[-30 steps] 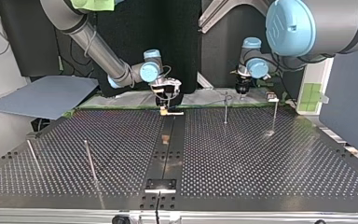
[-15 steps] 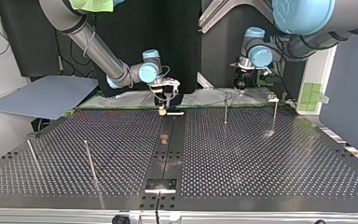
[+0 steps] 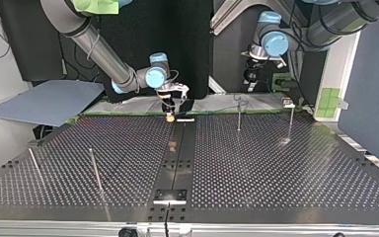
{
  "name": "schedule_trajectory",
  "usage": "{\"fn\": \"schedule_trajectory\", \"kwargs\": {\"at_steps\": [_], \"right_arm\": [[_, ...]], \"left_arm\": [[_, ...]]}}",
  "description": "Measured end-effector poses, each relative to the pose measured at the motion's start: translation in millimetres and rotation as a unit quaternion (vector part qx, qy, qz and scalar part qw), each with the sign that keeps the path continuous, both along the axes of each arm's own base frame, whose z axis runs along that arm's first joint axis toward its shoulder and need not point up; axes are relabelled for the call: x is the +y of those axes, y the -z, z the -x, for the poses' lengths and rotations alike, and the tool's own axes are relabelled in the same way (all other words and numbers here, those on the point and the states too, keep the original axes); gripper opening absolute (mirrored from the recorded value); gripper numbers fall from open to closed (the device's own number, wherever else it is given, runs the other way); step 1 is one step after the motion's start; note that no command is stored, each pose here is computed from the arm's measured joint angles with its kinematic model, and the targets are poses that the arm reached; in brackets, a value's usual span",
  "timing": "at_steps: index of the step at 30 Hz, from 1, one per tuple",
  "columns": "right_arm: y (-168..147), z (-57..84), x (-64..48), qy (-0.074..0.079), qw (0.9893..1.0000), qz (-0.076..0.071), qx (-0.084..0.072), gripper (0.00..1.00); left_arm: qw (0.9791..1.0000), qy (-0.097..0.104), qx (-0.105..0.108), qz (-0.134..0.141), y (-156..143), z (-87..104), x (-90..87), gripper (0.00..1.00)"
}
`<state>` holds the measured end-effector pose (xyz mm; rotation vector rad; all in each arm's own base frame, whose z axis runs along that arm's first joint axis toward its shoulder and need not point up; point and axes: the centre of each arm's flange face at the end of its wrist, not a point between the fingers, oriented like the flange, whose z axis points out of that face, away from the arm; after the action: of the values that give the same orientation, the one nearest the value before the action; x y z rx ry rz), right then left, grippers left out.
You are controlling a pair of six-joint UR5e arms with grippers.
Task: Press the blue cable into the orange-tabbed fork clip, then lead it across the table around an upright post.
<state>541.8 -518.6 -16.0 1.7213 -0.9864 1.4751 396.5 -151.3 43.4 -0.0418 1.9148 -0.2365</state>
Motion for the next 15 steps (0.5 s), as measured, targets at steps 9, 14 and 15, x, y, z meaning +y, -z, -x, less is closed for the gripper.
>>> {"fn": "schedule_trajectory", "kwargs": {"at_steps": [9, 14, 15], "right_arm": [[2, 1.0, -0.3, 0.001, 1.0, -0.002, 0.0, 0.0], [2, 1.1, -0.3, 0.001, 1.0, -0.002, 0.0, 0.0], [2, 1.1, -0.2, 0.001, 1.0, -0.002, 0.0, 0.0]], "left_arm": [[0.9998, 0.008, -0.016, 0.002, 2, 12.2, -14.3, 1.0], [0.9993, 0.004, -0.034, 0.015, 0, 8.1, -18.4, 1.0], [0.9992, 0.004, -0.037, 0.017, 0, 6.9, -19.3, 1.0]]}}
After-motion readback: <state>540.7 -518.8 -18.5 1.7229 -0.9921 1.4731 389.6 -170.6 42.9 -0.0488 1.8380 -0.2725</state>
